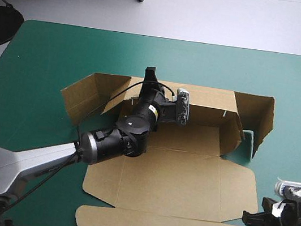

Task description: Fold the box

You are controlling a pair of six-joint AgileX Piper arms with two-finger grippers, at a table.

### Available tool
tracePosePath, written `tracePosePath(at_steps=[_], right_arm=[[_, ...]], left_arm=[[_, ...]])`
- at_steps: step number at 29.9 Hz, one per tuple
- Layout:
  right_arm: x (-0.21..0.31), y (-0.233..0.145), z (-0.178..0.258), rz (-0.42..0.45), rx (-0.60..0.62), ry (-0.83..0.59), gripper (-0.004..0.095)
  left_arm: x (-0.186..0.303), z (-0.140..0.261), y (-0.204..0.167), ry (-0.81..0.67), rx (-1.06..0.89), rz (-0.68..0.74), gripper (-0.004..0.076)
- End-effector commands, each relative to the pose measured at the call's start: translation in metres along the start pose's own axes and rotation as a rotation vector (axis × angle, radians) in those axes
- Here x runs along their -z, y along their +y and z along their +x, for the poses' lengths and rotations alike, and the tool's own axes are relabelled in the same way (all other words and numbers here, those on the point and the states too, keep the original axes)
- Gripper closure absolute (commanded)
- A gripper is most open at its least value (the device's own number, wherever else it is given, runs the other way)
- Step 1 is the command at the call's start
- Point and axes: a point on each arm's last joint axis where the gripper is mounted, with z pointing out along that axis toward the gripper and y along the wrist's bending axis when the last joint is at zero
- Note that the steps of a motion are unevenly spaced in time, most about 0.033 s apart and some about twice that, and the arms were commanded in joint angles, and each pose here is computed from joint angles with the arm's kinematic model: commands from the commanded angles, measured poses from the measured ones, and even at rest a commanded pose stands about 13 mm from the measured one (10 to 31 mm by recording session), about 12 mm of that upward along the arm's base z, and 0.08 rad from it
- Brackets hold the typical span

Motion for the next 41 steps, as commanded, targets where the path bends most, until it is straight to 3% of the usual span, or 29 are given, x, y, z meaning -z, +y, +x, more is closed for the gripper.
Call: tracePosePath(at_steps=[1,8,16,21,29,37,41], right_arm=[[0.014,0.001,-0.036,-0.006,-0.004,-0.089,0.0925],[0.033,-0.003,-0.114,-0.006,0.014,-0.168,0.0925],[0.016,-0.006,-0.213,-0.174,0.038,-0.219,0.0925],[-0.017,-0.02,-0.26,-0.193,0.028,-0.189,0.0925],[-0.097,-0.04,-0.29,-0.265,-0.029,-0.062,0.0924],[-0.181,-0.031,-0.277,-0.266,0.032,0.161,0.0924],[-0.194,-0.027,-0.272,-0.263,0.048,0.218,0.0924]], left_arm=[[0.011,0.005,0.011,-0.003,0.037,-0.039,0.0733],[0.01,0.004,0.008,-0.009,0.024,-0.039,0.0733],[0.01,0.004,0.008,-0.009,0.026,-0.038,0.0733],[0.009,0.004,0.007,-0.008,0.031,-0.033,0.0733],[0.009,0.004,0.007,-0.015,0.029,-0.033,0.0733],[0.009,0.004,0.007,-0.015,0.028,-0.034,0.0733],[0.009,0.005,0.008,-0.005,0.028,-0.037,0.0733]])
